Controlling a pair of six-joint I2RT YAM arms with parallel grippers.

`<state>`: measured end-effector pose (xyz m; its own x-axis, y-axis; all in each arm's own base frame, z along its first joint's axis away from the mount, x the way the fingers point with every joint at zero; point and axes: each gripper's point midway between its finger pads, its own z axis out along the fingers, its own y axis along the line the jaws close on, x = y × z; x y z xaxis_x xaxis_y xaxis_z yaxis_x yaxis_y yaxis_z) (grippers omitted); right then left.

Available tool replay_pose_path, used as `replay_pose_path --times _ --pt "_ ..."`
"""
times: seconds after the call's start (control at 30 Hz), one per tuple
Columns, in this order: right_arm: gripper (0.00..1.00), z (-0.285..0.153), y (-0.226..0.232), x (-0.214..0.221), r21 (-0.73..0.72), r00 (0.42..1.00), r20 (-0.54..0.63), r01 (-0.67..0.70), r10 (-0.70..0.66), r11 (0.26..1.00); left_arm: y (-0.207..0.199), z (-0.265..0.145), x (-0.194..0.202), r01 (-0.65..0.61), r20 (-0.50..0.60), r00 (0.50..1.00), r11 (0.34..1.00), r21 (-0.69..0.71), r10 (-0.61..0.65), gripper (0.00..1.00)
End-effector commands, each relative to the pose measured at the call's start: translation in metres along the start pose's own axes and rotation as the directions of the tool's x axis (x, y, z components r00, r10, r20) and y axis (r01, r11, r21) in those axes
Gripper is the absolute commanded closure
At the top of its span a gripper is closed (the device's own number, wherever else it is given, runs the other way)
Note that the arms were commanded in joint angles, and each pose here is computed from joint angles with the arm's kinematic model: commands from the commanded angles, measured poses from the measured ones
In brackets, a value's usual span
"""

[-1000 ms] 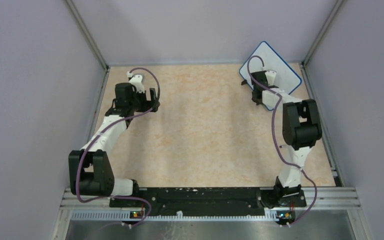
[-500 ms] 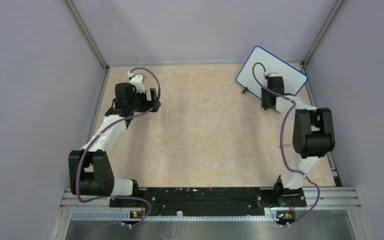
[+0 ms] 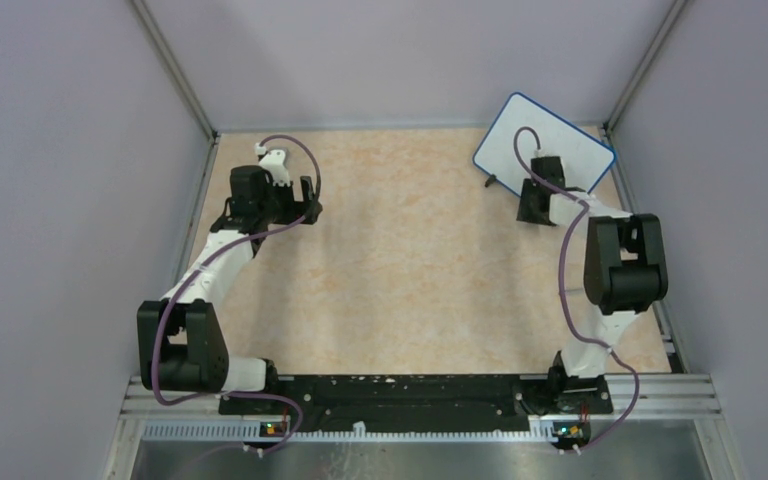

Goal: Write a sentence on the whiteboard
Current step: Move the whiteboard stand to the center of the board.

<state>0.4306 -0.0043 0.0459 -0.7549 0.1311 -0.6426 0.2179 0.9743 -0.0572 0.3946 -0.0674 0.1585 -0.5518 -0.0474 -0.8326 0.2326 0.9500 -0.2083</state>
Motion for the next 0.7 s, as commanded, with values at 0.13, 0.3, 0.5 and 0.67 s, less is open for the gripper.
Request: replay_pose_path --times 0.13,0.3,0.5,0.67 --pt "0.55 0.024 -0.006 -0.001 0.108 0.99 -0.01 -0.136 0.138 0.985 -0.004 -0.001 -0.011 -0.01 0.054 0.999 1.0 0.013 0.01 0.01" --pt "0.58 0.036 -0.005 -0.006 0.127 0.988 -0.005 -0.151 0.153 0.98 -0.003 0.0 -0.01 -0.011 0.05 0.999 1.0 0.011 0.011 0.01" --pt "0.61 0.042 -0.008 -0.015 0.147 0.991 0.015 -0.132 0.131 0.98 -0.003 0.002 -0.009 -0.011 0.047 0.999 1.0 0.009 0.011 0.01" --pt "0.8 0.046 -0.015 -0.017 0.155 0.995 0.008 -0.102 0.102 0.983 -0.002 0.002 -0.008 -0.013 0.045 0.999 1.0 0.006 0.012 0.01"
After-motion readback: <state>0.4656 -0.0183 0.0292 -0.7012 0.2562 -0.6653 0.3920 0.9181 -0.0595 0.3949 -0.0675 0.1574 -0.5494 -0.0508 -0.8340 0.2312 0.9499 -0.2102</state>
